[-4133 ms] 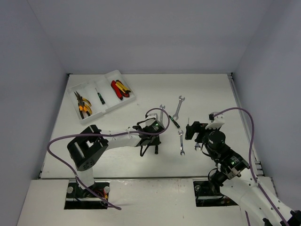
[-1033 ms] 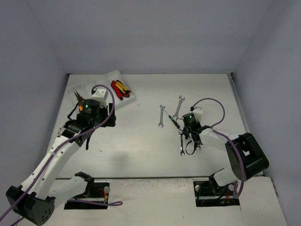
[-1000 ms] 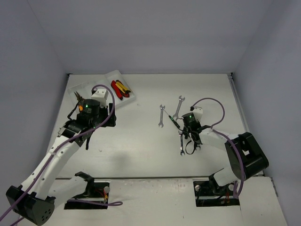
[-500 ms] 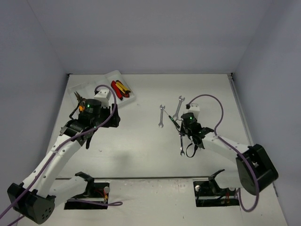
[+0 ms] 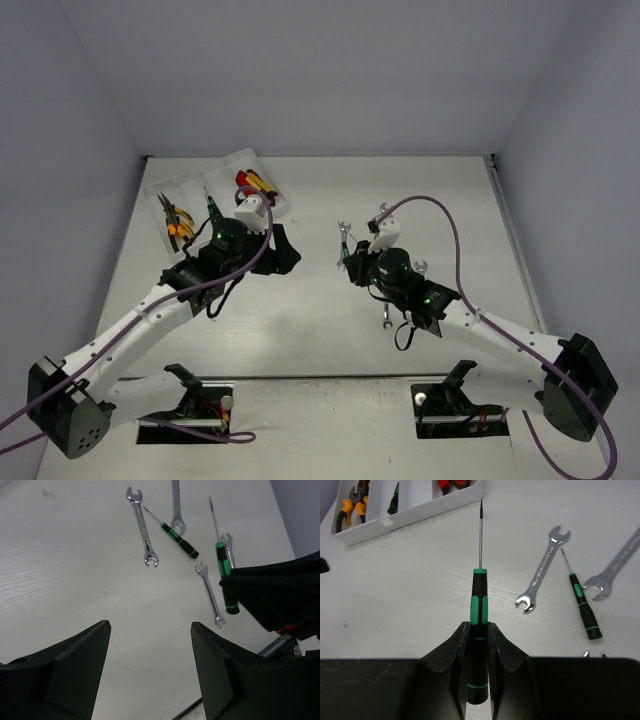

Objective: Sort the tools into containers

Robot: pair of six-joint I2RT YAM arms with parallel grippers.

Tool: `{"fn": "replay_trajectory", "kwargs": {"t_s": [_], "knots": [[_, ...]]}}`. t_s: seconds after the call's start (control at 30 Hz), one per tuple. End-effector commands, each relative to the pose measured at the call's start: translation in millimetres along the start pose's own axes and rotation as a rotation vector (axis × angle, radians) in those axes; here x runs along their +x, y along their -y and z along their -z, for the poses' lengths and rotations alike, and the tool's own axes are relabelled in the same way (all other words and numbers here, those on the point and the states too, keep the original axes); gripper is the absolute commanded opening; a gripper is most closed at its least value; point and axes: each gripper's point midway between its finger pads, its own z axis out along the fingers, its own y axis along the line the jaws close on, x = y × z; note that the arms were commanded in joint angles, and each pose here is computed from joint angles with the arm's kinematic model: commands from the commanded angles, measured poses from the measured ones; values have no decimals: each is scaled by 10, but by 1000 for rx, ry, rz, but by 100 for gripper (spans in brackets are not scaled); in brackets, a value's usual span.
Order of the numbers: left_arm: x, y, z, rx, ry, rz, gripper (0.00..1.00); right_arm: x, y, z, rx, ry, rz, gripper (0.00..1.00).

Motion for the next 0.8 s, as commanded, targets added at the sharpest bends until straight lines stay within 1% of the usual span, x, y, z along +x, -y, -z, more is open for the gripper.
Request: {"fn": "replay_trajectory", "kwargs": {"t_s": [0.0, 0.13, 0.27, 0.53, 0.77], "knots": [[-497, 398, -55, 102, 190, 31, 62, -401, -472, -35, -151, 119, -19, 0], [-566, 457, -131, 105, 232, 33, 62, -390, -589, -41, -186, 117, -24, 0], [-589, 491, -202, 110, 248, 48, 62, -398, -680, -27, -220, 119, -31, 0], [-499, 515, -427, 102, 200, 45, 61, -439, -797, 5, -268, 130, -32, 0], [-514, 573, -491, 121, 195, 39, 61, -437, -879, 10, -301, 122, -23, 1]]}}
